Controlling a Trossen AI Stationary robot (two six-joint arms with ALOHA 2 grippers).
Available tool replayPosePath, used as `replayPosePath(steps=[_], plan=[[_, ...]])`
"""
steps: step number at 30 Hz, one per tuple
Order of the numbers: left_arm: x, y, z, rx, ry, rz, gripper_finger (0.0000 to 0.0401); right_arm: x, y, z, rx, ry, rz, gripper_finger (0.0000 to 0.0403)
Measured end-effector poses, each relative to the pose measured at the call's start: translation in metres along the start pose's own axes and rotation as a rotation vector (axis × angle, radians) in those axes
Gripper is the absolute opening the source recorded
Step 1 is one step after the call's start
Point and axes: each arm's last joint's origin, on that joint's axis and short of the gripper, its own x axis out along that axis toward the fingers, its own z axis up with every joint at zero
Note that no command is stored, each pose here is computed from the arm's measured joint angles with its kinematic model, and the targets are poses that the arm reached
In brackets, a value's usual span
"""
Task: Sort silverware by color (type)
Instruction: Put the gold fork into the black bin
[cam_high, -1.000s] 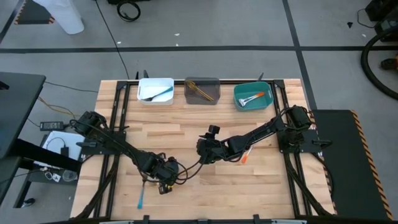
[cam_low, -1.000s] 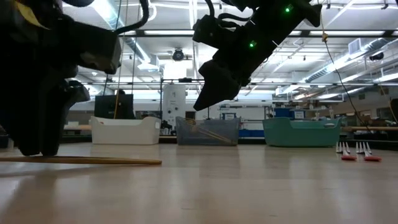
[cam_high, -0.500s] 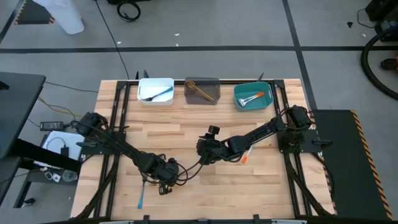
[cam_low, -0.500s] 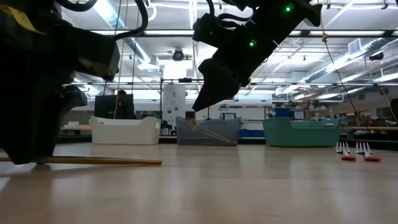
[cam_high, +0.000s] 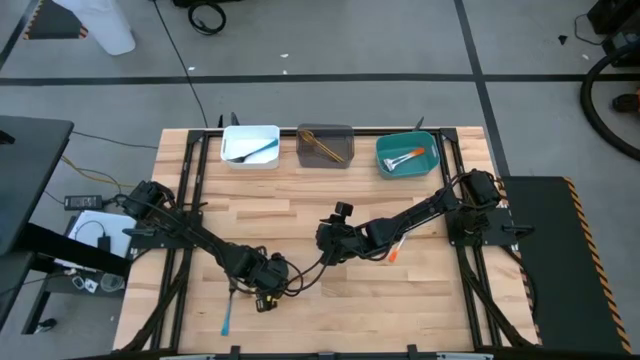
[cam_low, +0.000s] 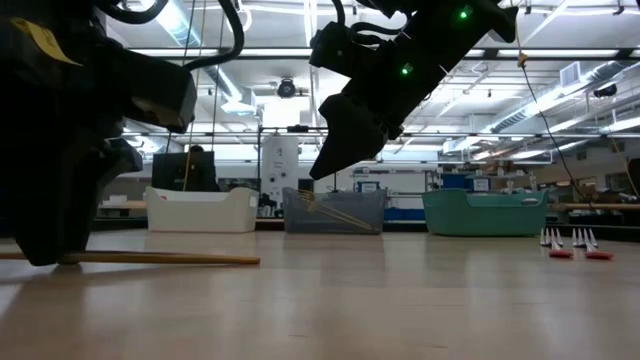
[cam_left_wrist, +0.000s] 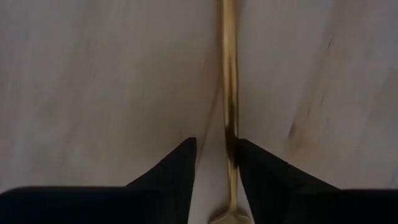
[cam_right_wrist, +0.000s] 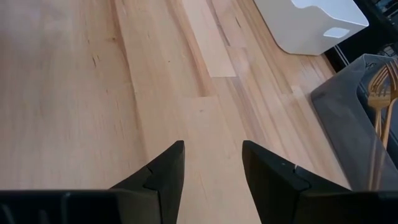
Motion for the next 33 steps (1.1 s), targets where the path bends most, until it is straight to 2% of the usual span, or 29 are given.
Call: replayPosePath(steps=[15,25,33], plan=[[0.0,0.004,-0.002,0.002,-0.019,0.071,0.0028,-0.001,0.001,0.0,-0.001,-0.001,0.002,0.0171],[-0.004,0.004,0.004,0.084,-0.003,0.092,0.0027,-0.002,0.003,0.0,-0.017,-0.008,0.001,0.0171],[-0.017,0.011,0.006,0.149,0.034,0.288,0.0026,-0.003,0.005,0.0,-0.088,-0.013,0.027,0.0162]])
